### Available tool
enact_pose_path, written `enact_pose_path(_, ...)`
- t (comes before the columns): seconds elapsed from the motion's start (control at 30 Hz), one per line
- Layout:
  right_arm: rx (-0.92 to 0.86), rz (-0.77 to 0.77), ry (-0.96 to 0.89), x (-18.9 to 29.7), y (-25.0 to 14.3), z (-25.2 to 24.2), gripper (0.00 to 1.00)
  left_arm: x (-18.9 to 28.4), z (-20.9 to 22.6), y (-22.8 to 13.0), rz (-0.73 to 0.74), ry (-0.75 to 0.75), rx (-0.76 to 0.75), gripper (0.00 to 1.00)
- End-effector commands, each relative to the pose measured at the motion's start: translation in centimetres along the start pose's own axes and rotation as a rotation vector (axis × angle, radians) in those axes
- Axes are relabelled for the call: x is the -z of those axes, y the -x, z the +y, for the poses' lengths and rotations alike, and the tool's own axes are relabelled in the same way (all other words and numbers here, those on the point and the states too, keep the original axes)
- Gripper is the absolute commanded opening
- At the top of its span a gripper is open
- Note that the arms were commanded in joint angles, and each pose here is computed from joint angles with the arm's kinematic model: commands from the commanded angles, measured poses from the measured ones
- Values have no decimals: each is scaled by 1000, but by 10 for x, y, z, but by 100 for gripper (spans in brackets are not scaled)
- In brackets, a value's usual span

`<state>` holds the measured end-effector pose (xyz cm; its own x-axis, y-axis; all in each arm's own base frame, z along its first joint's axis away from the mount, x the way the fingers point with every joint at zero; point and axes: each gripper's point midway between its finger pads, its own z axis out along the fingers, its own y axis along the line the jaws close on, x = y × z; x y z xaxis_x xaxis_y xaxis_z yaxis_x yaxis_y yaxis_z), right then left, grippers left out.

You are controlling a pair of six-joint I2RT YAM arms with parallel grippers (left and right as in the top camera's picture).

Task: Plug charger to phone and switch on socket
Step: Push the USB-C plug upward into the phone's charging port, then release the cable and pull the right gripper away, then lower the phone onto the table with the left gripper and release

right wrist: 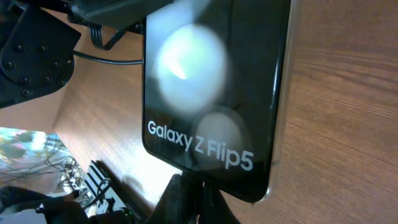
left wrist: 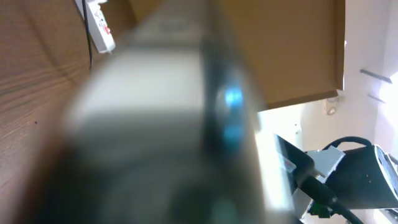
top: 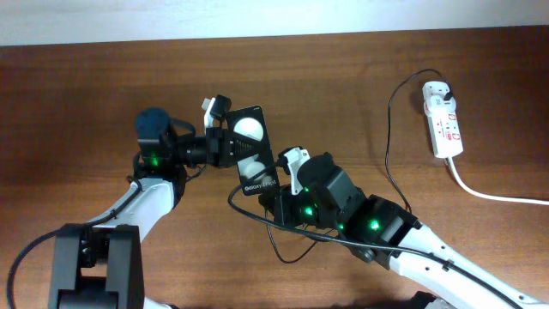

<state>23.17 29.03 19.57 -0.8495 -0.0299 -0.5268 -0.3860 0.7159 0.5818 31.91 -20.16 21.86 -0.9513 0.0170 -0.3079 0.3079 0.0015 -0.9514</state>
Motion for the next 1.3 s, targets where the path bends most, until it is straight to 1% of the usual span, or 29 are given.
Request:
enact_pose_path(0.0,32,-37,-41,3,9,-7,18,-1,-11,-13,76,-34,-45,0)
enact_pose_path(0.07,56,11,18,10,-1,4,37,-1,-9,-7,43,-20,-68,0)
enact_pose_path(0.1,58,12,35,18,-3,8,42,-1,-7,-3,18,-9,-67,0)
enact_pose_path(0.13,64,10,7,24,-7,6,46,-1,-6,0,4,-3,-67,0)
enact_pose_path(0.2,113,-15,-84,17,-14,3,46,-1,-4,3,-17,6,-61,0)
enact_pose_path(0.27,174,-51,-180,8,-19,2,41,-1,-4,4,-20,7,-50,0)
enact_pose_path(0.3,184,-66,-208,7,-18,-1,35,-1,-4,4,-20,7,-39,0)
enact_pose_path(0.4,187,-95,-269,2,-12,-11,24,-2,-4,3,-18,6,-32,0)
enact_pose_path(0.43,187,-98,-268,-1,-11,-11,17,-2,-4,3,-16,6,-31,0)
enact_pose_path(0.47,187,-104,-263,-3,-10,-9,14,-2,-5,2,-11,4,-32,0)
enact_pose_path(0.5,186,-124,-248,-7,-5,-5,4,-2,-5,1,-8,2,-32,0)
enact_pose_path(0.57,191,-177,-228,-7,7,1,4,-2,-8,-6,33,-15,-34,0)
enact_pose_path(0.63,255,-216,-200,-4,18,12,4,-1,-11,-14,79,-36,-63,0)
enact_pose_path(0.67,268,-224,-193,-2,21,16,5,-1,-10,-15,79,-35,-58,0)
enact_pose_path(0.7,273,-224,-184,2,23,20,11,-1,-9,-16,79,-35,-63,0)
enact_pose_path(0.73,274,-196,-173,9,18,22,24,-1,-8,-13,66,-30,-63,0)
enact_pose_path(0.77,275,-182,-179,23,15,22,33,-2,-5,-5,18,-9,-63,0)
enact_pose_path(0.8,275,-193,-175,45,16,25,43,-2,1,9,-60,27,-63,0)
enact_pose_path(0.87,269,-274,-166,103,17,24,56,-7,10,31,-196,89,-63,0)
enact_pose_path(0.93,257,-367,-174,161,12,12,63,-26,9,51,-296,131,-93,0)
enact_pose_path(1.0,246,-437,-161,203,3,0,69,-46,-7,62,-299,134,-192,0)
enact_pose_path(1.03,241,-468,-140,222,-5,-5,70,-57,-9,69,-294,171,-213,0)
enact_pose_path(1.07,239,-481,-130,235,-12,-10,70,-68,-3,77,-272,276,-217,0)
enact_pose_path(1.13,224,-467,-139,239,-21,-18,71,-81,-3,83,-221,392,-250,0)
enact_pose_path(1.2,218,-446,-152,237,-25,-23,72,-91,7,85,-158,429,-240,0)
enact_pose_path(1.23,218,-443,-154,237,-26,-23,73,-97,39,78,-70,449,-195,0)
enact_pose_path(1.27,218,-443,-154,237,-26,-23,73,-100,54,72,-33,444,-178,0)
